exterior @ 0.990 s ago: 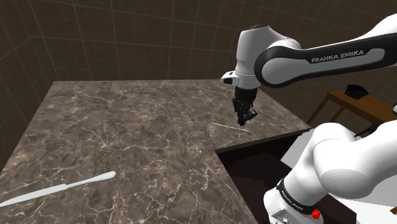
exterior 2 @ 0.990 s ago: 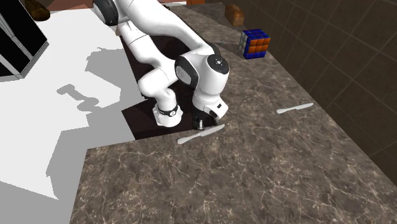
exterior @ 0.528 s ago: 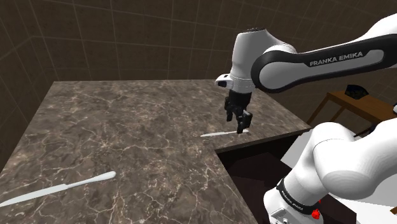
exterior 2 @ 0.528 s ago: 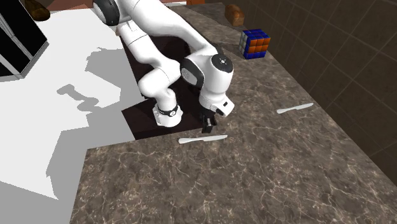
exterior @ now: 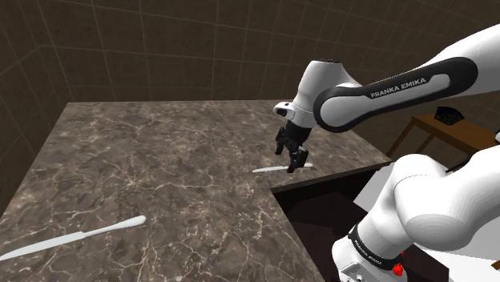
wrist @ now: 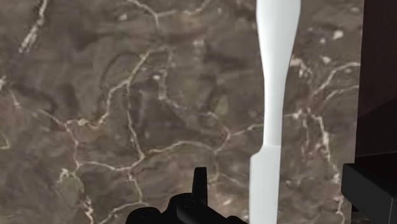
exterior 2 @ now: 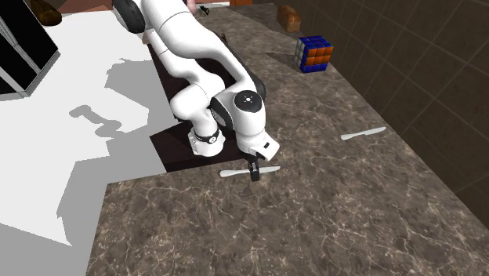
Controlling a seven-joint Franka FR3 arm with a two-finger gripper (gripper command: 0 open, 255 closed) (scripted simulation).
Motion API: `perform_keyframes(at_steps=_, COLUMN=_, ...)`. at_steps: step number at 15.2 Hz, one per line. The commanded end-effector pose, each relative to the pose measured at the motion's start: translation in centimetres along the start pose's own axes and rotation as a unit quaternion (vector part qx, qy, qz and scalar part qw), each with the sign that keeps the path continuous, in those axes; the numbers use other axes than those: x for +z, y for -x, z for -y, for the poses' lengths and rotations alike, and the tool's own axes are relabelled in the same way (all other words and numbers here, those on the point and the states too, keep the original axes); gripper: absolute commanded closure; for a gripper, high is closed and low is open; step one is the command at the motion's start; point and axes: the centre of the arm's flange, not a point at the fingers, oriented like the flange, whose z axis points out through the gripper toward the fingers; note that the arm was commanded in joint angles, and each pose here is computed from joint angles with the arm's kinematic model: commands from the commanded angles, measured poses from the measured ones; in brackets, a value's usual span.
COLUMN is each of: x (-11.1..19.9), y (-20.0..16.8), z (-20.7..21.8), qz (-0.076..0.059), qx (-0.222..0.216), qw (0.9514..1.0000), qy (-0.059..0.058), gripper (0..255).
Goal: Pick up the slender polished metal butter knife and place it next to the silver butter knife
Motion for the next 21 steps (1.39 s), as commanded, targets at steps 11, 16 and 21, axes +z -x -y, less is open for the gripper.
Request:
perform_keyframes(at_steps=11, x=1.86, y=0.13, z=0.01, qz=-0.001, qx=0.000, qw=1.0000, qy=0.001, gripper=255)
perform_keyframes(at_steps=16, x=1.92, y=0.03, z=0.13, qz=-0.001, qx=0.000, qw=1.0000, qy=0.001, gripper=255)
perform_keyframes(at_steps=21, x=1.33, y=0.09, z=0.02, qz=-0.001, qx=0.000, qw=1.0000, qy=0.001, gripper=255)
